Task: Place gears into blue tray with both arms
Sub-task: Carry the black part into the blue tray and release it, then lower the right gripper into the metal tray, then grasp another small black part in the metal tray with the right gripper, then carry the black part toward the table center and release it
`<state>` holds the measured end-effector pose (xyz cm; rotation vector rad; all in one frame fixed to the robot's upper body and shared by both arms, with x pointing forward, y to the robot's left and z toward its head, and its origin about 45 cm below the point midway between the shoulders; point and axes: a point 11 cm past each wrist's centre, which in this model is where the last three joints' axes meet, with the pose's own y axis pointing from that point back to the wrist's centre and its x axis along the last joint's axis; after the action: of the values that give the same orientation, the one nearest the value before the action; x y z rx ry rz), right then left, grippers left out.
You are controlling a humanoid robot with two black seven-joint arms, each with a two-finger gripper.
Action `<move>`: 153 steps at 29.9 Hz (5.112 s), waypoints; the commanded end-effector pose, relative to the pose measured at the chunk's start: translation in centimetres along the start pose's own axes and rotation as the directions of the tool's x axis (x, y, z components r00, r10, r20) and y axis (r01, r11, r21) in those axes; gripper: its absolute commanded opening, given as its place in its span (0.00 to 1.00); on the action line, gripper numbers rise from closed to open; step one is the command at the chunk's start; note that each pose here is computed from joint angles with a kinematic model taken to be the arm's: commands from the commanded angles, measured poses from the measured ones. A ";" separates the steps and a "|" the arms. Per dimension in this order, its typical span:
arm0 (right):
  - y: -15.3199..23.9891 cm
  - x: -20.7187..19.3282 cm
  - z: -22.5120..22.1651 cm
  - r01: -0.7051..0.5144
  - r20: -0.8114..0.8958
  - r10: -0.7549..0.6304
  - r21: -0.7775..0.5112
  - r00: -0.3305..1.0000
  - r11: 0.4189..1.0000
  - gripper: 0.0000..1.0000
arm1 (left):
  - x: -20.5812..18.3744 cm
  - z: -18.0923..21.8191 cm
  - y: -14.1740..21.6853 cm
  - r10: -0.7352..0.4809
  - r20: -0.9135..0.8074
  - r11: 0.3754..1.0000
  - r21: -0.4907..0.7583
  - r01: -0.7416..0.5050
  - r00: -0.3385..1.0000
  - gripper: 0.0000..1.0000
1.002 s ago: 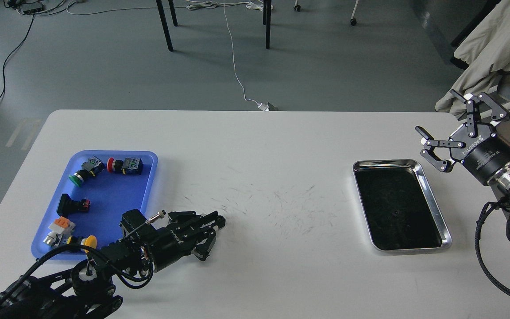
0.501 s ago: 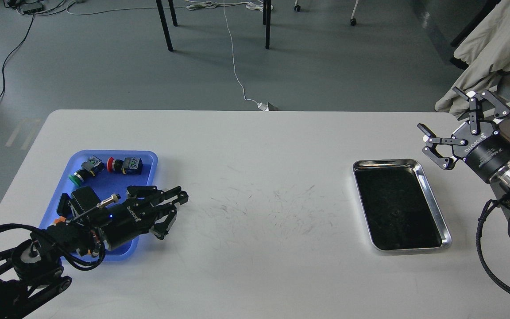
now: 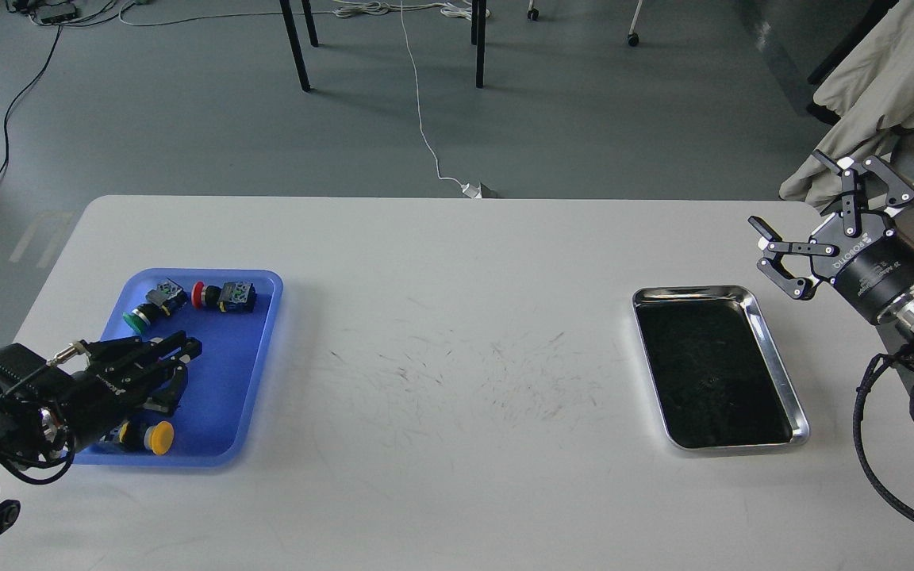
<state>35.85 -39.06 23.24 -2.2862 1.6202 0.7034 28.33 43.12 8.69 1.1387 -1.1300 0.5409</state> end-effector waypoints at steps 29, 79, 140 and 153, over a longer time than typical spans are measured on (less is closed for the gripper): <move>0.1 -2.3 -1.8 0.061 -0.028 -0.061 0.010 0.998 0.998 0.95 | 8.7 -2.5 -3.9 0.296 -0.186 0.951 0.144 -0.272 0.937 0.99; 2.8 1.4 9.4 -0.311 -0.620 -0.767 -0.770 0.165 0.557 0.84 | 17.2 -4.4 -7.2 0.192 -0.955 0.914 0.258 -0.313 -0.227 0.99; -7.3 -12.4 4.1 -0.027 -0.642 -0.762 -0.766 0.077 0.643 0.02 | 17.3 -5.1 -6.5 0.207 -0.952 0.909 0.273 -0.315 -0.227 0.99; -12.9 -24.9 17.1 0.213 -0.589 -0.808 -0.786 0.029 0.580 0.02 | 17.4 -5.1 -6.5 0.210 -0.951 0.908 0.276 -0.315 -0.228 0.99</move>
<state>38.14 -9.86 22.59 -3.7664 0.3798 -0.8972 42.53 42.05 21.61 0.0074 0.1637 1.4188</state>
